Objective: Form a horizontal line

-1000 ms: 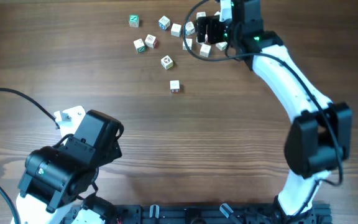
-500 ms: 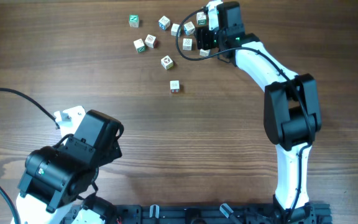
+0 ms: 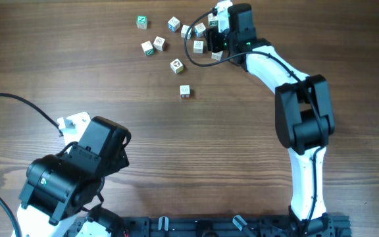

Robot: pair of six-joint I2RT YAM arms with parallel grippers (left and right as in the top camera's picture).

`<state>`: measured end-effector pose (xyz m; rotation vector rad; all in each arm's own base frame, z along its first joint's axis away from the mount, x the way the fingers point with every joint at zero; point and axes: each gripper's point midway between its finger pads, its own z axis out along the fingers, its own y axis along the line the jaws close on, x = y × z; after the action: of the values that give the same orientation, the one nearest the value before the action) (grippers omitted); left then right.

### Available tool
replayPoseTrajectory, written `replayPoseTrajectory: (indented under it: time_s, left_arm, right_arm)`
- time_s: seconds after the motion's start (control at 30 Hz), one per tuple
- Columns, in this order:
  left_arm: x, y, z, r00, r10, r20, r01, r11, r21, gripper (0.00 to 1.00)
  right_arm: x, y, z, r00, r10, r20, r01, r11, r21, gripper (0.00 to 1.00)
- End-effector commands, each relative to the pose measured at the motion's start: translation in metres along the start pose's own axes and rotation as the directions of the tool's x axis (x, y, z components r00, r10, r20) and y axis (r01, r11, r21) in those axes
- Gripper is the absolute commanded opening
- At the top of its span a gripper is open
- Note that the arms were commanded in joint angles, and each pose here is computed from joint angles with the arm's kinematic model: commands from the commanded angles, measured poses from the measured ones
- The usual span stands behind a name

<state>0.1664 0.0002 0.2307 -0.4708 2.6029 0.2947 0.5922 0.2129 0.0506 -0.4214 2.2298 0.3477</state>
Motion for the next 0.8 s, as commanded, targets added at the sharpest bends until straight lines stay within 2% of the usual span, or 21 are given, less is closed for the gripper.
replayPoseTrajectory:
  time_s: [0.0, 0.2, 0.53, 0.63, 0.77]
  left_arm:
    - [-0.001, 0.003, 0.001, 1.0, -0.025, 0.008, 0.025, 1.0, -0.016, 1.0]
    - [-0.001, 0.003, 0.001, 1.0, -0.025, 0.008, 0.025, 1.0, -0.016, 1.0]
    - [-0.001, 0.003, 0.001, 1.0, -0.024, 0.008, 0.025, 1.0, -0.017, 1.0]
    - [-0.001, 0.003, 0.001, 1.0, -0.025, 0.008, 0.025, 1.0, -0.016, 1.0]
    - [-0.001, 0.003, 0.001, 1.0, -0.024, 0.008, 0.025, 1.0, -0.017, 1.0]
  right_arm:
    - [0.01, 0.005, 0.014, 1.0, -0.016, -0.005, 0.016, 1.0, -0.025, 0.63]
    - [0.009, 0.004, 0.019, 1.0, -0.009, 0.014, 0.01, 1.0, -0.025, 0.61]
    - [0.037, 0.01, 0.028, 0.997, -0.039, -0.061, 0.036, 0.998, -0.054, 0.59]
    - [0.04, 0.003, 0.028, 0.996, -0.052, -0.072, 0.051, 0.999, -0.014, 0.56]
    - [0.04, -0.001, 0.028, 0.996, -0.049, -0.075, 0.049, 0.999, 0.0, 0.48]
